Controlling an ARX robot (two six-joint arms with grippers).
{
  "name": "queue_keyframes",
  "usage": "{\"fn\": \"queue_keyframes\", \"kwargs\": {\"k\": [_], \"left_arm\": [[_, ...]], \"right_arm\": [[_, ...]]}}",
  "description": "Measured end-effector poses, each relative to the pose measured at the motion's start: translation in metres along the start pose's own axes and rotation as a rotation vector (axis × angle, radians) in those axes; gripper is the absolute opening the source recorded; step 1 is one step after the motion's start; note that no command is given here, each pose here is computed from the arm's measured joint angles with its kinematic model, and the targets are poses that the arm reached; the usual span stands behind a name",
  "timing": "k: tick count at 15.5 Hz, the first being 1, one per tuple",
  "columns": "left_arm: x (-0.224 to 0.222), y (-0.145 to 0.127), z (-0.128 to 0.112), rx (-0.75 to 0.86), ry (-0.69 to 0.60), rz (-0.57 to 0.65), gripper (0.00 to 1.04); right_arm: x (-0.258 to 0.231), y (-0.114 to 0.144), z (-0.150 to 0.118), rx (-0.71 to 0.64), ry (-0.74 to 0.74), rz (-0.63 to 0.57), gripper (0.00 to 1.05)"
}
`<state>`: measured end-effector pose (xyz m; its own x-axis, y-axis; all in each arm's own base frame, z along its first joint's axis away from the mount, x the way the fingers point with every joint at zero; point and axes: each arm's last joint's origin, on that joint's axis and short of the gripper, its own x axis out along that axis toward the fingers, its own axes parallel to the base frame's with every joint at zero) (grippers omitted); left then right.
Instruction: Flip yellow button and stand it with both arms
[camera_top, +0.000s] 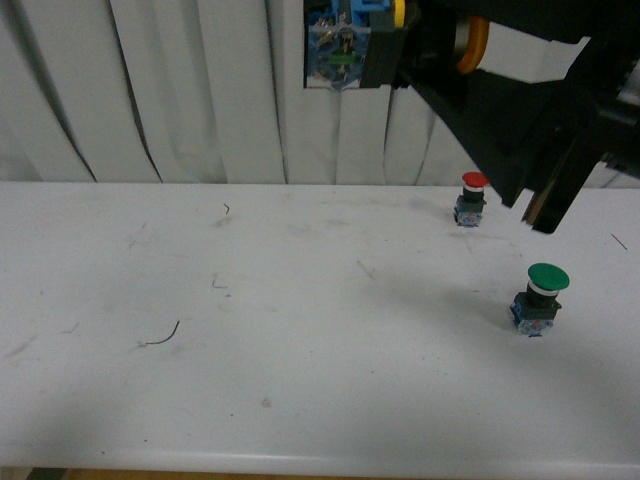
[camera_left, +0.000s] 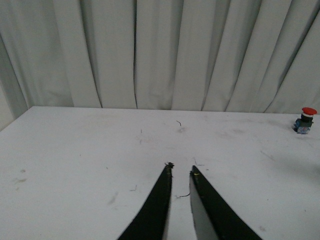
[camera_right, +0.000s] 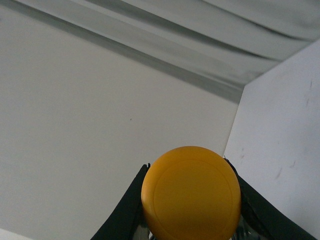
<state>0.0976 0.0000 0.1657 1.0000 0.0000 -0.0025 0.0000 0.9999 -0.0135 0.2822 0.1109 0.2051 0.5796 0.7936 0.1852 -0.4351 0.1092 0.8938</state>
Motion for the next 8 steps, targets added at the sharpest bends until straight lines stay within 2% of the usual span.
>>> {"fn": "queue_keyframes", "kwargs": {"k": [2, 3, 4, 6, 7, 8], "left_arm": [[0.0, 0.0, 0.0, 0.0, 0.0, 0.0, 0.37], [0.0, 0.0, 0.0, 0.0, 0.0, 0.0, 0.48], [0.0, 0.0, 0.0, 0.0, 0.0, 0.0, 0.59], [0.0, 0.0, 0.0, 0.0, 0.0, 0.0, 0.86], [0.0, 0.0, 0.0, 0.0, 0.0, 0.0, 0.95], [0.0, 0.0, 0.0, 0.001, 0.0, 0.0, 1.0]], "right_arm": [[-0.003, 0.025, 0.008, -0.228, -0.106, 0.042, 0.36], [-0.002, 0.04, 0.016, -0.402, -0.191, 0.01, 0.36], [0.001, 0.044, 0.022, -0.527, -0.248, -0.096, 0.36], [-0.001, 0.023, 0.022, -0.823, -0.275, -0.438, 0.36], [-0.004, 0.019, 0.022, -0.932, -0.271, -0.533, 0.36], [-0.007, 0.018, 0.026, -1.074, -0.289, -0.631, 0.36]]}}
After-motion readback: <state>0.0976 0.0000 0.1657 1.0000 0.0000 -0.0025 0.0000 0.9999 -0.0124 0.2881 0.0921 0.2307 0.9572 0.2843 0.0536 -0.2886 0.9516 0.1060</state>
